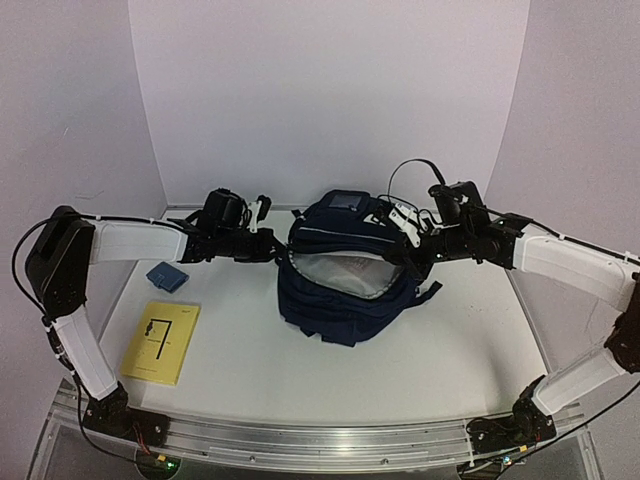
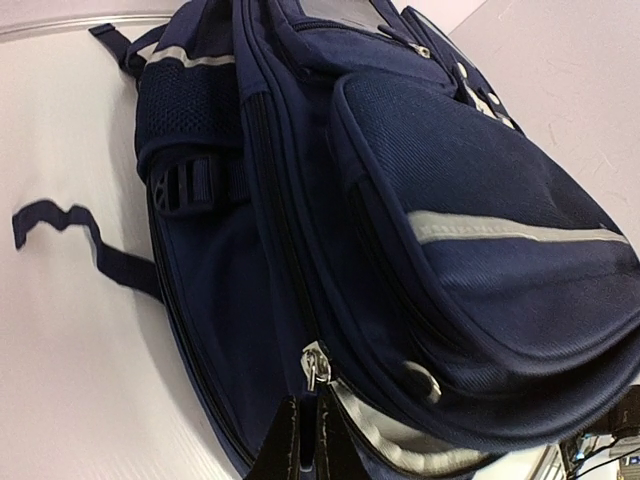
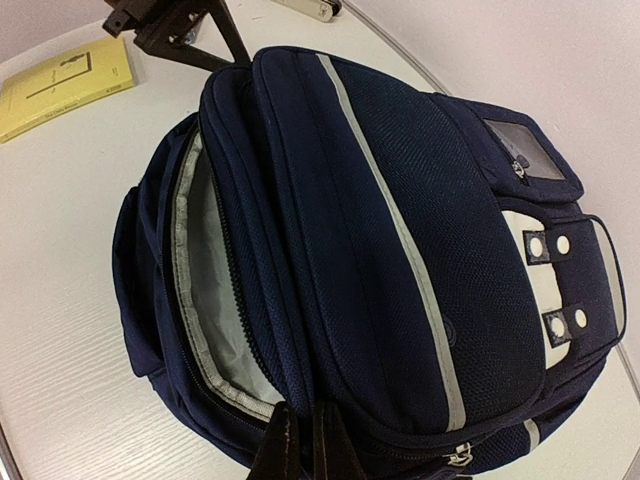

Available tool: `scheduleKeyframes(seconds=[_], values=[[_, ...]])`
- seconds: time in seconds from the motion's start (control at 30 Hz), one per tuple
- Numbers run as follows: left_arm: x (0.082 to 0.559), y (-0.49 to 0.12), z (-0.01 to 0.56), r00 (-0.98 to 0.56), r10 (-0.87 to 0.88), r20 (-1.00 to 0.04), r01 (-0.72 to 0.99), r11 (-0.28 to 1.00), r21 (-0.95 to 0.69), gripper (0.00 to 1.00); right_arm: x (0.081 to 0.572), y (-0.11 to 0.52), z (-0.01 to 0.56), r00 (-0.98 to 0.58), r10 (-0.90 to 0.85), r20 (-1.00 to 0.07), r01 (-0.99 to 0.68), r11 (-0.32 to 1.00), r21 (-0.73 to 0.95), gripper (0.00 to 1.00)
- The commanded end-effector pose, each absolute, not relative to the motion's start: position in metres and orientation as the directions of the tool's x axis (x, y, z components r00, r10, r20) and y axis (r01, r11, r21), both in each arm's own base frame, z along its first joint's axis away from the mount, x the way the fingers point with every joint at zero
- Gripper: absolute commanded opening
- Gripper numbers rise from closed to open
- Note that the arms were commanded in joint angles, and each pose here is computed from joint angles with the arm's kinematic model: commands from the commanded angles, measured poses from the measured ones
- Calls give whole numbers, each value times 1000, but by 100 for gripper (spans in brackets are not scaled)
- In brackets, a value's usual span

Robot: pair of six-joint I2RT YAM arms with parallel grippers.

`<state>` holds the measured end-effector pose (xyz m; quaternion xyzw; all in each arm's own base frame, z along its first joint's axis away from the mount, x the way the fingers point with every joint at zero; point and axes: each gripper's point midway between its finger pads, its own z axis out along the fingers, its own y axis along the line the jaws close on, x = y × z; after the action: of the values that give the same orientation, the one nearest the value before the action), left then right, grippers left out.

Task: Pack the student bag
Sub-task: Unzip the student bag at the center of the board.

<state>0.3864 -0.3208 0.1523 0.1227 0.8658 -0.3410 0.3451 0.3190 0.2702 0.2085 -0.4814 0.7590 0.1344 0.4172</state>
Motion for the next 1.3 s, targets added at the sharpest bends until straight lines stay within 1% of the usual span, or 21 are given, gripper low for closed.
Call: scheduleKeyframes(seconds=[0.0, 0.17, 0.27, 0.33, 0.37, 0.4, 0.47, 0.53, 0.57, 0.6, 0.67, 0.73, 0.8, 0.83, 0.9, 1.07, 1.27], values=[[435, -290, 149, -698, -45, -715, 395, 808, -437, 0, 332, 260, 238, -220, -570, -792, -804, 566, -184, 0], [458, -283, 141, -719, -94, -689, 373, 784, -496, 0, 331, 257, 226, -240, -580, -778, -809, 563, -170, 0], [462, -281, 142, -729, -105, -676, 356, 785, -507, 1, 328, 260, 210, -266, -590, -762, -824, 549, -137, 0], [453, -278, 142, -758, -113, -643, 325, 788, -522, 15, 326, 265, 198, -288, -593, -752, -839, 535, -101, 0], [446, -274, 143, -772, -126, -623, 302, 790, -534, 26, 326, 267, 192, -298, -595, -746, -843, 531, -86, 0], [439, -270, 145, -781, -139, -609, 282, 792, -542, 40, 325, 269, 188, -306, -596, -743, -848, 525, -72, 0], [424, -257, 151, -793, -187, -580, 219, 800, -558, 59, 325, 272, 179, -322, -599, -733, -855, 517, -47, 0], [405, -236, 151, -797, -237, -555, 138, 824, -550, 83, 325, 274, 171, -334, -605, -723, -859, 511, -30, 0], [395, -224, 151, -796, -266, -543, 90, 836, -541, 91, 325, 275, 167, -340, -607, -718, -861, 509, -23, 0], [387, -214, 150, -795, -295, -530, 44, 844, -535, 96, 325, 276, 163, -347, -610, -713, -862, 507, -14, 0], [367, -187, 144, -794, -361, -490, -73, 855, -513, 100, 325, 277, 160, -363, -606, -708, -860, 511, 3, 17], [347, -163, 137, -788, -420, -450, -172, 852, -494, 100, 323, 279, 163, -371, -593, -715, -858, 513, 19, 48], [327, -140, 133, -768, -476, -428, -251, 840, -481, 100, 319, 285, 168, -379, -572, -728, -857, 513, 44, 60], [317, -127, 127, -766, -496, -409, -291, 835, -467, 100, 317, 288, 171, -382, -566, -731, -858, 510, 53, 64], [304, -99, 119, -737, -540, -407, -370, 826, -427, 100, 314, 296, 173, -386, -559, -734, -859, 507, 65, 70], [282, -50, 93, -702, -623, -344, -520, 779, -350, 100, 307, 318, 178, -398, -544, -738, -869, 481, 114, 80], [273, -15, 68, -664, -681, -309, -627, 732, -266, 100, 297, 334, 180, -404, -539, -739, -882, 445, 157, 85]])
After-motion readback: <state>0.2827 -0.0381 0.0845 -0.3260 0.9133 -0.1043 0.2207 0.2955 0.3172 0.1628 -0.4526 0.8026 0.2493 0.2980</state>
